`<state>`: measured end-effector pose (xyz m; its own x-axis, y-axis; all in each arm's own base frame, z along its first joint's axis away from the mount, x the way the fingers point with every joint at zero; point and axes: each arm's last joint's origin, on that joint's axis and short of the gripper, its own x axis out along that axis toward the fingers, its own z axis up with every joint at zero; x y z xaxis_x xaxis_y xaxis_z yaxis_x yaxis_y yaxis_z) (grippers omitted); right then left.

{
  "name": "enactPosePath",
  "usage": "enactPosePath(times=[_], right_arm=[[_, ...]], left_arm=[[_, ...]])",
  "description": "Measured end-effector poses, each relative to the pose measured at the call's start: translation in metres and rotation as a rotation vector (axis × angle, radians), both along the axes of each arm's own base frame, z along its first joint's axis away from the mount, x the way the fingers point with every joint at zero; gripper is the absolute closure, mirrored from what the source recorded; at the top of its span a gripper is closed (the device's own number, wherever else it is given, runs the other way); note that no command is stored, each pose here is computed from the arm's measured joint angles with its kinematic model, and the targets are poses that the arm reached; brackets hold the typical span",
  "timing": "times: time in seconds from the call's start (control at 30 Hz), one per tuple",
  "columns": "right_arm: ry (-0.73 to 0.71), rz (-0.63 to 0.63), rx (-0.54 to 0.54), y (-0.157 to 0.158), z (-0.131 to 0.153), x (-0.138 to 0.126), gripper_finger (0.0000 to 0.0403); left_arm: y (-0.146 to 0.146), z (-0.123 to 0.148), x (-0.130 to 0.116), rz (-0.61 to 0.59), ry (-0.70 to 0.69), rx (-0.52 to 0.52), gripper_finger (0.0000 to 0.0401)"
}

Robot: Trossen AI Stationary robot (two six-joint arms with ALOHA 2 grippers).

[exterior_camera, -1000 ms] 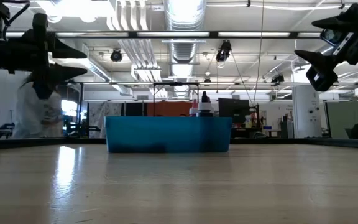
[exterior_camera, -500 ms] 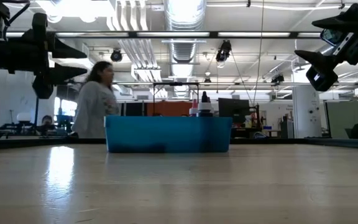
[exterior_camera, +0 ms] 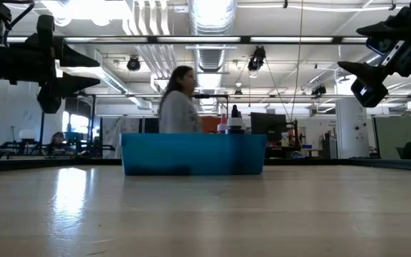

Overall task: Pick & Place food coloring
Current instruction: Return to Home Position

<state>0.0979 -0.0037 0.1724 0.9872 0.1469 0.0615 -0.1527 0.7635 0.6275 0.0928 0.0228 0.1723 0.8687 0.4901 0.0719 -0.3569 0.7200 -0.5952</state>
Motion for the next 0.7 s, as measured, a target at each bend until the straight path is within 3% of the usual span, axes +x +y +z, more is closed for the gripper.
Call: enactPosePath(times=[0.17,0.27,0.47,0.53,0.6,0.67,0.7], right_arm=[[0.000,0.000,0.000,0.000,0.000,0.000,0.0154],[0.000,0.000,0.000,0.000,0.000,0.000,0.0154],[0.000,0.000,0.000,0.000,0.000,0.000,0.0154],[0.000,0.000,0.000,0.000,0.000,0.000,0.0154],[0.000,0.000,0.000,0.000,0.000,0.000,0.0154],[0.000,0.000,0.000,0.000,0.000,0.000,0.0154],[0.000,0.000,0.000,0.000,0.000,0.000,0.0154]], left_arm=[[0.000,0.000,0.000,0.001,0.009,0.012,0.0225],[0.000,-0.001,0.000,0.005,0.048,0.072,0.0225],[0.000,0.000,0.000,0.017,0.218,0.402,0.0225],[-0.004,0.003,0.002,-0.098,0.208,0.515,0.0225],[-0.010,0.002,0.003,-0.316,0.178,0.613,0.0225],[-0.016,-0.002,0.004,-0.523,0.169,0.673,0.0225],[-0.018,-0.002,0.004,-0.564,0.156,0.694,0.0225]])
